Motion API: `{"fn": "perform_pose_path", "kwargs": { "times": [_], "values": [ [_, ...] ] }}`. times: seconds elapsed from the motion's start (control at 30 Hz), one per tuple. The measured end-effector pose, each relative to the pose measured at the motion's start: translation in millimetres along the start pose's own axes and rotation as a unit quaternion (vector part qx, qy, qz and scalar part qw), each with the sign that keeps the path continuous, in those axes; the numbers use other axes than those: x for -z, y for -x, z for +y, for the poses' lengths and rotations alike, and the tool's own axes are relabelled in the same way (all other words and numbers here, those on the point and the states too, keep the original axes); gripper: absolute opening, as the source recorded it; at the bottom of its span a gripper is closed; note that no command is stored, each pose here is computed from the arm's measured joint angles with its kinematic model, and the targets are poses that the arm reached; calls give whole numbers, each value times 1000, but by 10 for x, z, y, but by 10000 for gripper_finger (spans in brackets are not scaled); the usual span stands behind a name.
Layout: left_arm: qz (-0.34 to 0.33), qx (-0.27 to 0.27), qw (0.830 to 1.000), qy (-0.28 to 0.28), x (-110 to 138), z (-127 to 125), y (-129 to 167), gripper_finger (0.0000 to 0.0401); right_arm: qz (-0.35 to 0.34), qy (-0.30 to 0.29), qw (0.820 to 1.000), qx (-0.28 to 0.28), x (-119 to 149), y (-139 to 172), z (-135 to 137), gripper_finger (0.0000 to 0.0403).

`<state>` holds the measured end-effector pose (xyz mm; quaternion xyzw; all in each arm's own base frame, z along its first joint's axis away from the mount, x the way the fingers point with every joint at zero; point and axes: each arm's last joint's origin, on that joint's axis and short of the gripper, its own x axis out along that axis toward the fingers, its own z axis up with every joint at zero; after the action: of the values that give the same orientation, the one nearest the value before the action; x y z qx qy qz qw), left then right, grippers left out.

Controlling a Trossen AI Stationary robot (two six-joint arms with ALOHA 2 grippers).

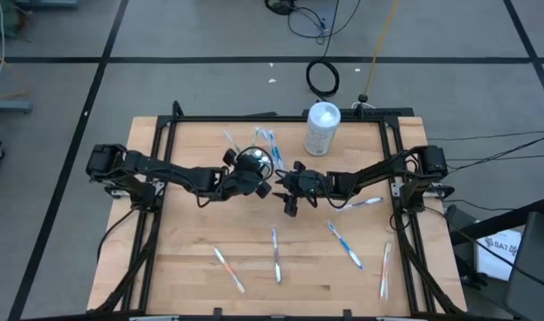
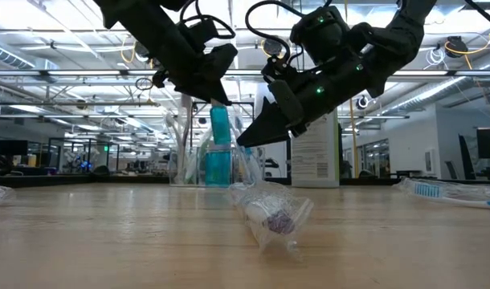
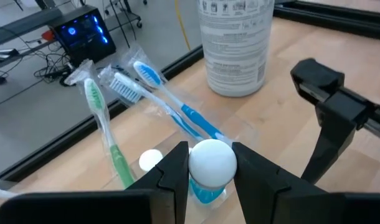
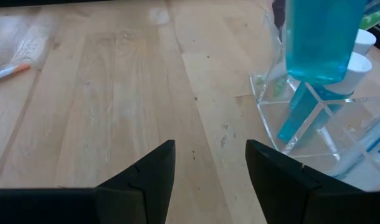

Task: Pick & Place toothbrushing station
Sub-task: Put the mouthwash bottle in the middle compartment of the transparent organizer

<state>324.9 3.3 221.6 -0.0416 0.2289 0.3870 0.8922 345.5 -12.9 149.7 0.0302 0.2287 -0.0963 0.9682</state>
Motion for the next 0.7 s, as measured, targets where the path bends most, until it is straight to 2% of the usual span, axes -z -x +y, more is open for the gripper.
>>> {"fn": "perform_pose_path", "kwargs": {
  "times": [0.37, 0.7],
  "values": [
    [4, 9, 1000, 3, -13, 10, 24, 104, 0, 1, 1000, 0, -1, 0, 0, 187],
    [9, -10, 1000, -6, -50, 102, 108, 104, -2, 1, 1000, 0, -4, 0, 0, 187]
  ]
}}
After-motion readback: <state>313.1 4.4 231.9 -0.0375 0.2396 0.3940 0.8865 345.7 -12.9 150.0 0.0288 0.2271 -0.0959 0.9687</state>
